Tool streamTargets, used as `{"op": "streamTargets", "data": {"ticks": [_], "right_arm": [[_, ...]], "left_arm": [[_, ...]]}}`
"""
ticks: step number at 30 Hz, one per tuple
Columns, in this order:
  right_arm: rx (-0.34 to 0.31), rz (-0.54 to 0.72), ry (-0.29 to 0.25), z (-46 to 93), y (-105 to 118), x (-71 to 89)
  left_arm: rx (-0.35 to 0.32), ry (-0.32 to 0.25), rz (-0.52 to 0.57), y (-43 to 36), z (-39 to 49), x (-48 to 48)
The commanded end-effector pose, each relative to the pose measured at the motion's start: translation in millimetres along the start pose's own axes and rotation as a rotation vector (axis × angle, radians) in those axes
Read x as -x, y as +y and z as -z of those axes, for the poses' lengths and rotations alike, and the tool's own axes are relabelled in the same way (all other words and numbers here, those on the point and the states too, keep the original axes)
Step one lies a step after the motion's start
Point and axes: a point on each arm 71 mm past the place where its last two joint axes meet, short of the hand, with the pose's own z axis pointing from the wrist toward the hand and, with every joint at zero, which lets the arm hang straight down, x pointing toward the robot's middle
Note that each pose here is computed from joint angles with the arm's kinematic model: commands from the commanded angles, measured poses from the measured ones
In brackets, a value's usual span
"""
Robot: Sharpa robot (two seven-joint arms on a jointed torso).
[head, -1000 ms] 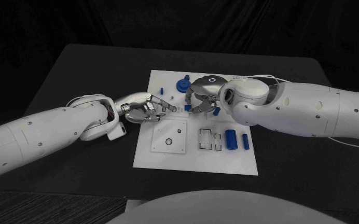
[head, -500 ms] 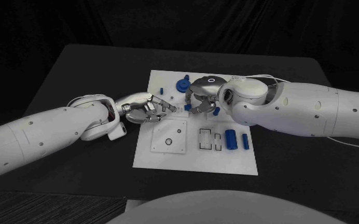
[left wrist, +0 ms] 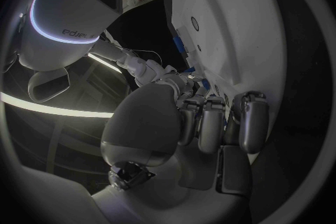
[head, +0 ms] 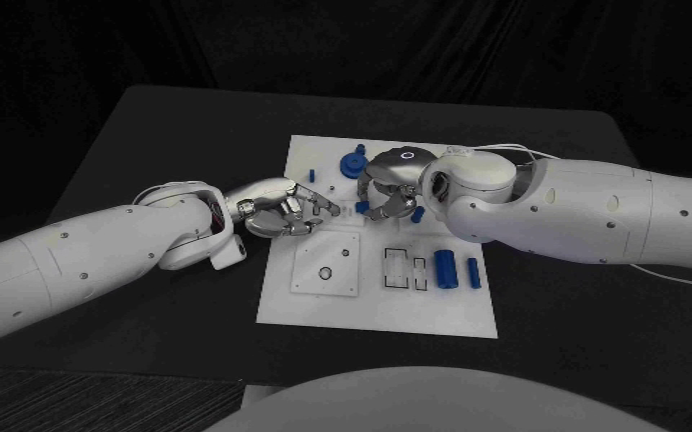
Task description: Assemble the parts on the task board
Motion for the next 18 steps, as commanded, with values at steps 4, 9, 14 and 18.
{"op": "streamTargets", "data": {"ticks": [4, 9, 14, 18], "right_arm": [[0.024, 0.025, -0.057, 3.5, 5.5, 3.6], [0.036, 0.037, -0.08, 6.3, 9.2, 6.7], [0.04, 0.042, -0.084, 6.2, 10.6, 7.8], [0.043, 0.043, -0.087, 5.7, 11.9, 8.3]], "left_arm": [[-0.037, 0.006, 0.006, -4.0, -3.5, -2.4], [-0.043, 0.006, 0.004, -5.1, -5.8, -3.0], [-0.046, 0.012, 0.006, -6.0, -7.6, -3.9], [-0.047, 0.017, 0.008, -6.4, -9.0, -4.6]]}}
